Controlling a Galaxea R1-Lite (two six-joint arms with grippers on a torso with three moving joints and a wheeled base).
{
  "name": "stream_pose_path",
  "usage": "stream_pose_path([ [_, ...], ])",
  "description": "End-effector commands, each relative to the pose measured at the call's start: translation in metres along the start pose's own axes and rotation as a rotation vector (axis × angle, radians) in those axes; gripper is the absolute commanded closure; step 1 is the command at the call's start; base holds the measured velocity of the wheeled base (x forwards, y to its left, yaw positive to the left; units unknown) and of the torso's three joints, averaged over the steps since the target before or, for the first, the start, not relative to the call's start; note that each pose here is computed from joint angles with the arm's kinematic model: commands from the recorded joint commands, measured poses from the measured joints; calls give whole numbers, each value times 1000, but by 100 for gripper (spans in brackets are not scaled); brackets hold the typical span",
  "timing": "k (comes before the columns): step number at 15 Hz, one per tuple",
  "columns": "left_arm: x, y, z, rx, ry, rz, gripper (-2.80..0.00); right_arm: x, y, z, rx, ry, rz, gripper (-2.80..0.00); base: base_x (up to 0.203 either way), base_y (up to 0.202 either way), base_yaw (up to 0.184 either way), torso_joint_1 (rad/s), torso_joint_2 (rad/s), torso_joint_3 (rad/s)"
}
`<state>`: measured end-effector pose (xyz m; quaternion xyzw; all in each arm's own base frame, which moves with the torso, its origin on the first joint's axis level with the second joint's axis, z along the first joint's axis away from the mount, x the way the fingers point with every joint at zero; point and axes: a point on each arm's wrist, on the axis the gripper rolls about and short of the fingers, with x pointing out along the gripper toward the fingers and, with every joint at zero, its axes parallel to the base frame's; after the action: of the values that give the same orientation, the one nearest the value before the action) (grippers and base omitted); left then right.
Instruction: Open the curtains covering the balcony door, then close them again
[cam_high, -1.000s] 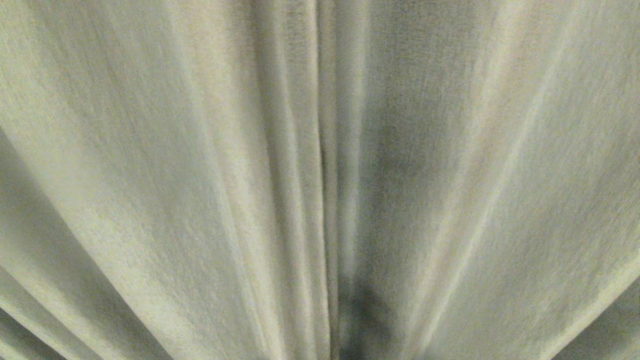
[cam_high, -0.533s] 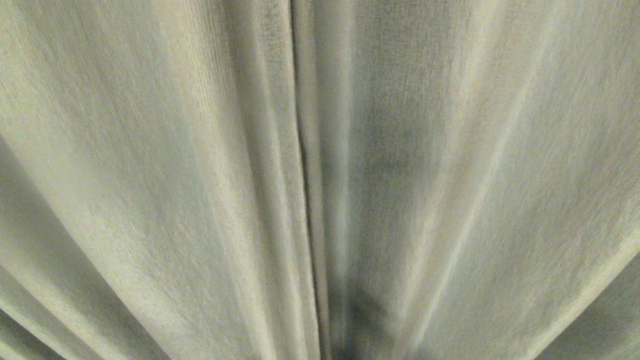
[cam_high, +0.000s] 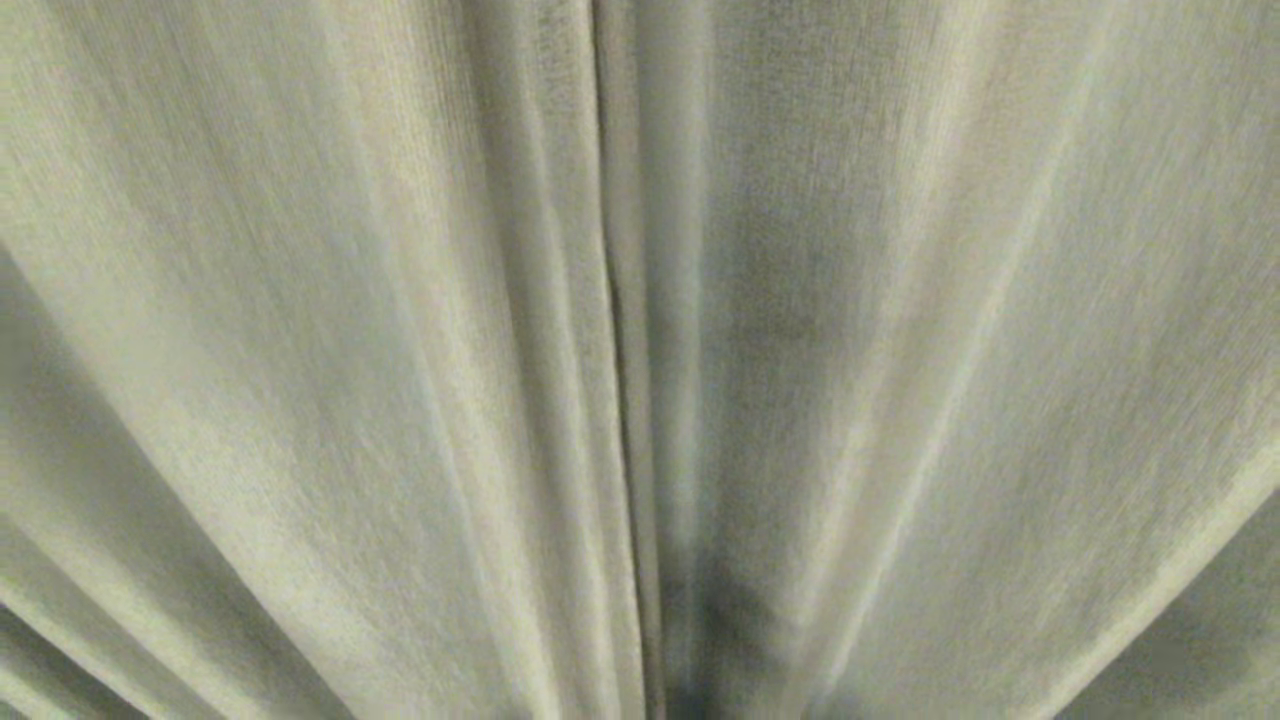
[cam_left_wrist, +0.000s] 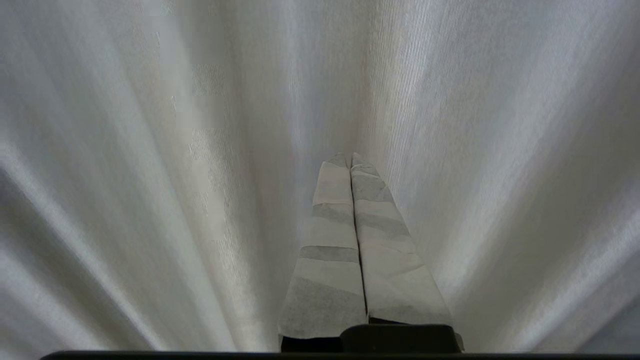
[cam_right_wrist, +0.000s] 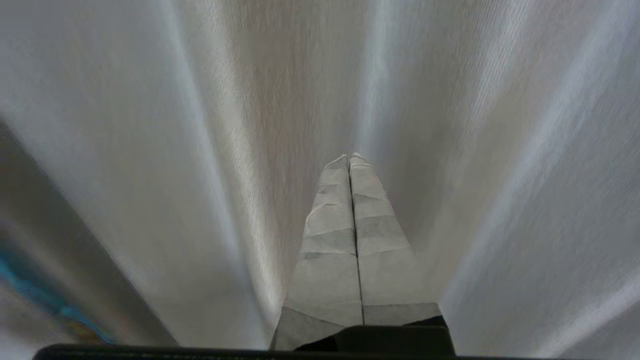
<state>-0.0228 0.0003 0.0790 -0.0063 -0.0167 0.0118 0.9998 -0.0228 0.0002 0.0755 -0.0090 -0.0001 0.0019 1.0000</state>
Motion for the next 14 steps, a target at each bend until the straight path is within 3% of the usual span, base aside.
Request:
stream_pose_path([
  [1,0,0,0,0,-2,1,0,0,0,0,0,0,-1,0,-183,0,-3,14,4,7],
  [4,0,0,0,0,-2,1,0,0,0,0,3,-2,1,0,-144,0,-2,-13,3,4],
  [14,0,0,0,0,-2,1,0,0,0,0,0,-3,1,0,0,0,0,4,0,-1],
])
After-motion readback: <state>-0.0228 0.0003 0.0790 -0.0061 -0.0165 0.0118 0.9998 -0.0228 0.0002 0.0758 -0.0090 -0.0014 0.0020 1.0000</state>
